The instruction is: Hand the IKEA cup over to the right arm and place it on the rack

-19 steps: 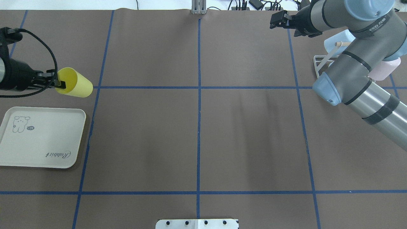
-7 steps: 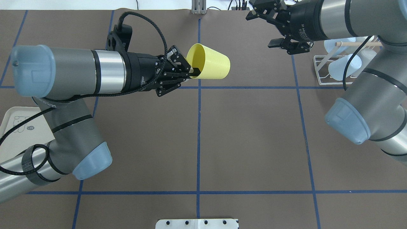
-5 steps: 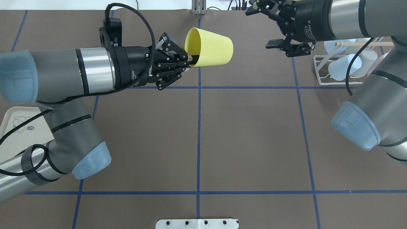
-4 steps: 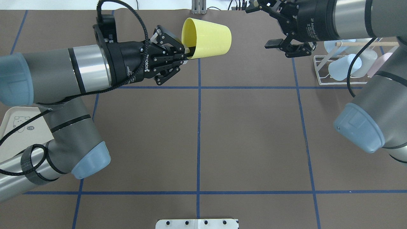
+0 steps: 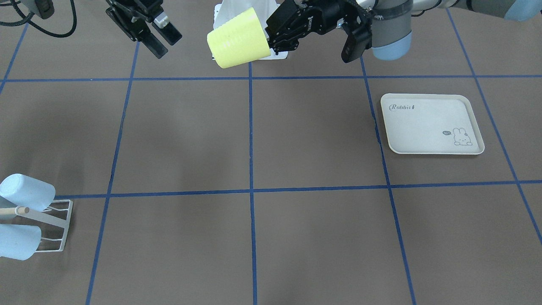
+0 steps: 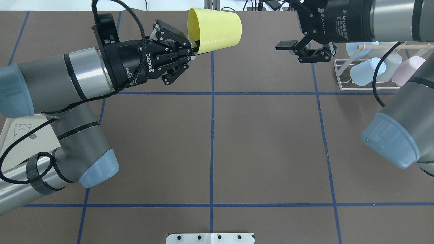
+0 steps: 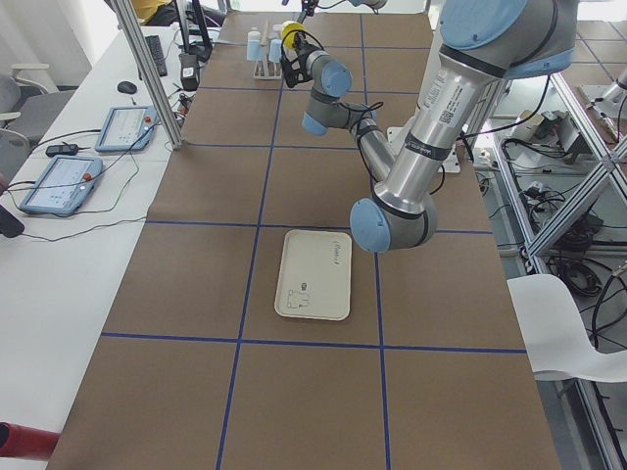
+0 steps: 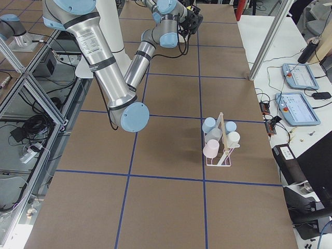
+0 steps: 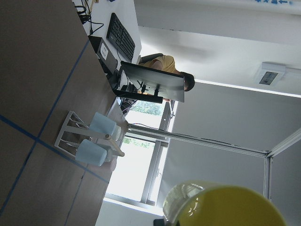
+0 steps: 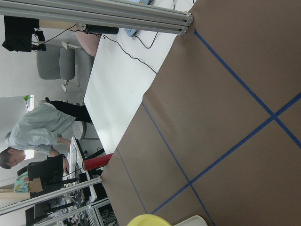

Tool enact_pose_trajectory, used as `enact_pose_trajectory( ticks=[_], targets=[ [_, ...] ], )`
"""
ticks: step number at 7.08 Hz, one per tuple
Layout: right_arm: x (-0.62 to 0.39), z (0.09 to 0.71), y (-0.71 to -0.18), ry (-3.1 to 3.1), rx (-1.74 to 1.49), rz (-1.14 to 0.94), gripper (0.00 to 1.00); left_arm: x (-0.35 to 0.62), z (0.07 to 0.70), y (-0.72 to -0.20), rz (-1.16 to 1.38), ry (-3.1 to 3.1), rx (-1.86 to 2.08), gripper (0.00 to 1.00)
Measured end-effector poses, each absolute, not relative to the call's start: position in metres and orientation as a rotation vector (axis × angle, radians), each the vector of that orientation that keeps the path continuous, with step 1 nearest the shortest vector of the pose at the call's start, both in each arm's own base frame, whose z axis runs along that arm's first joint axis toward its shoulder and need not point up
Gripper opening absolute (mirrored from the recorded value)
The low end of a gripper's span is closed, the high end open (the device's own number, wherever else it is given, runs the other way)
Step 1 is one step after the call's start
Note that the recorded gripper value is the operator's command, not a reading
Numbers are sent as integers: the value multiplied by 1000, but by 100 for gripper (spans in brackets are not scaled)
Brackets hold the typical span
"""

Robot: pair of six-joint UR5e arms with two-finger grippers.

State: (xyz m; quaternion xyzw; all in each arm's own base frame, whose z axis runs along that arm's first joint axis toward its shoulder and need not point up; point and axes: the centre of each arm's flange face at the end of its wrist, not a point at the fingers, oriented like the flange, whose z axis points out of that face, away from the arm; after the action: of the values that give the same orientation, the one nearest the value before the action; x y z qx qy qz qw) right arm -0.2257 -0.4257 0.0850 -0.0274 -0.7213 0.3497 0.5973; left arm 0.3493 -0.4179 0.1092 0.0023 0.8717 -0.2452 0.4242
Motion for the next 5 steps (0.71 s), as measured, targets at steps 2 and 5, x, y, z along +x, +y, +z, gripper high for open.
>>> enact_pose_trajectory(
  ticks=[2,5],
  targets=[
    [-225,83,-425,-1695,-106,846,100,344,112,-419,-692,2267,-94,0],
    [-232,79,-427,-1712,-161,884,100,349,121,-424,-784,2328,-265,0]
  ],
)
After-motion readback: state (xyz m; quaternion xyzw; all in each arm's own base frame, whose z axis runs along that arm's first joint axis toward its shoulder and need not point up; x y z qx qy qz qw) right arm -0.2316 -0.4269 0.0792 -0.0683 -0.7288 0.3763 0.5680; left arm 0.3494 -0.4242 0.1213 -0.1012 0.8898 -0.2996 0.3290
